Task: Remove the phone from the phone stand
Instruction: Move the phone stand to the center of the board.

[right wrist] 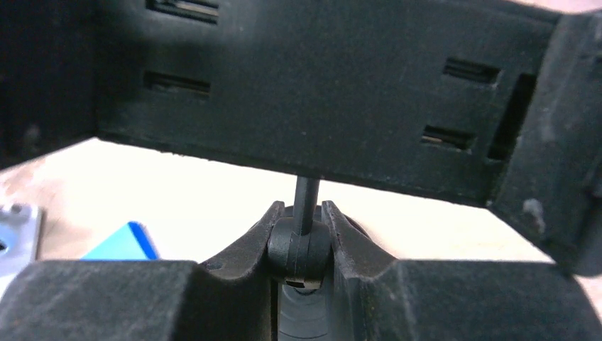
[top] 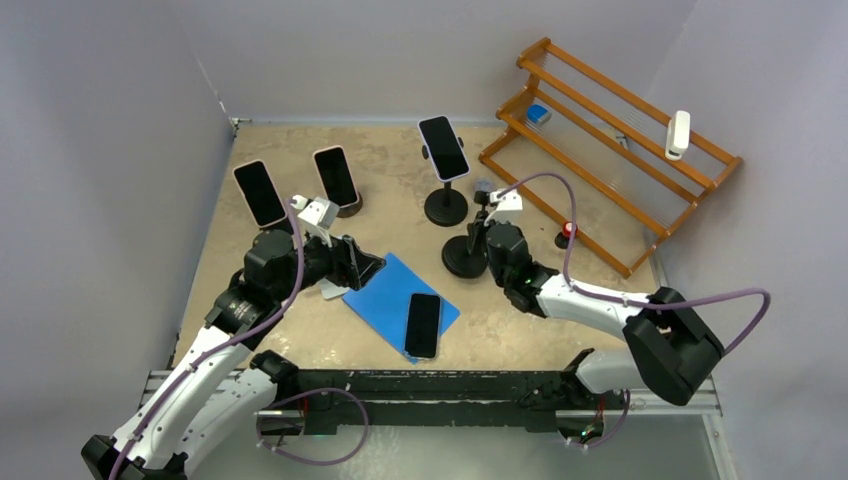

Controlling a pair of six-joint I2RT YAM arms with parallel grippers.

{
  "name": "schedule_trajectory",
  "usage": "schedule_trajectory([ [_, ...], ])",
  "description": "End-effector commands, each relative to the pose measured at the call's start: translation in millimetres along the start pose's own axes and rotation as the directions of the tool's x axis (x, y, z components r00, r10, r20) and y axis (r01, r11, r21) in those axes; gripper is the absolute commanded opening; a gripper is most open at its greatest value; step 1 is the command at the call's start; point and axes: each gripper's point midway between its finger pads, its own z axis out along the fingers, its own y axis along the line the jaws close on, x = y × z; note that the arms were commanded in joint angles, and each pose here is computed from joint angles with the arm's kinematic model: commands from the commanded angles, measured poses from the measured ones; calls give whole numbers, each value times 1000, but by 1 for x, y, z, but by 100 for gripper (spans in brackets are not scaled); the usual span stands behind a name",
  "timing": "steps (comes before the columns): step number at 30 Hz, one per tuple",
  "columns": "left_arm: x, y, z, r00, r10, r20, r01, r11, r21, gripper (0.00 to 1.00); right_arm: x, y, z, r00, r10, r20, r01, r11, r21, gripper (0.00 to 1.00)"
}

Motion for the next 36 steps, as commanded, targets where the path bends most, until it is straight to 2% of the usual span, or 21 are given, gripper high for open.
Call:
schedule_trajectory([
  [1, -12, -6, -1, 998, 31, 47, -32, 999, 31, 71, -85, -18, 4, 981, 26, 190, -48, 993, 110, 0],
  [6, -11, -6, -1, 999, 29, 43, -30, 999, 34, 71, -109, -66, 18, 974, 41, 224, -102, 957, 271, 0],
  [12, -11, -7, -1, 999, 29, 43, -30, 999, 35, 71, -119, -101, 41, 974, 26, 226, -114, 915, 387, 0],
  [28, -9, -5, 1, 999, 25, 35, -26, 999, 32, 71, -110, -144, 81, 982, -3, 188, -92, 865, 493, 0],
  [35, -9, -6, 1, 999, 28, 36, -29, 999, 35, 71, -91, -146, 91, 988, 24, 155, -98, 864, 493, 0],
  [36, -8, -6, 2, 999, 27, 33, -29, 999, 36, 71, -89, -146, 92, 989, 25, 149, -97, 863, 495, 3],
])
